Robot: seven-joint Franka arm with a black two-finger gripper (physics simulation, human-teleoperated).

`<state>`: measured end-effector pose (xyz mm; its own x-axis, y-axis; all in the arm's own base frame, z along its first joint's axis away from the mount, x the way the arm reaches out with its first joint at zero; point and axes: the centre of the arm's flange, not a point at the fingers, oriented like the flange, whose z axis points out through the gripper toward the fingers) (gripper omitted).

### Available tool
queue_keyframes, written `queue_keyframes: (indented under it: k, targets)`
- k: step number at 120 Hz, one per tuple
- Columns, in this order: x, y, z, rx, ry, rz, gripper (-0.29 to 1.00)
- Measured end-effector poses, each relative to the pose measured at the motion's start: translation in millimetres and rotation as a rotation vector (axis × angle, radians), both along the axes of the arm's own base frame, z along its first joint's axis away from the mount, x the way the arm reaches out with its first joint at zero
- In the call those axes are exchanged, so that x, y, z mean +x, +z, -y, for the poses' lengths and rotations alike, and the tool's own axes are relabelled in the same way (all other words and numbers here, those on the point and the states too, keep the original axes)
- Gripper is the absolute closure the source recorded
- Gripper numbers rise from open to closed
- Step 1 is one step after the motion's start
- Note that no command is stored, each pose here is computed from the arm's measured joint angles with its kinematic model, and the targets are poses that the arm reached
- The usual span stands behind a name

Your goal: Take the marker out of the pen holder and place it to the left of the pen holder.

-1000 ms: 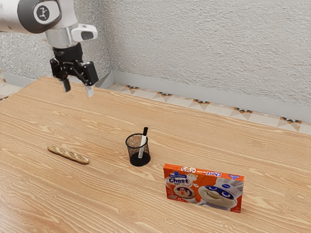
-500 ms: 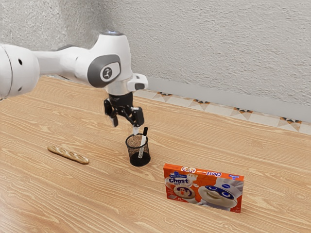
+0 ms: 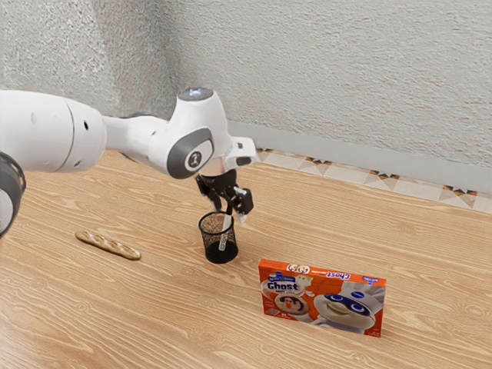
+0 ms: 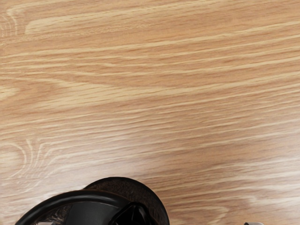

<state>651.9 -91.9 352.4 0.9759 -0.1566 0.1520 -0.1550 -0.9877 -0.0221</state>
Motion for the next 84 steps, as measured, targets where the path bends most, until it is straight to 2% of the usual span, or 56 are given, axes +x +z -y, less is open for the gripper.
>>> queue_keyframes:
  k: [34,84]
  targets:
    - [8,-3,-20,-0.003,-0.015,0.072,0.41]
    - [9,-7,-23,0.0,-0.047,0.086,0.65]
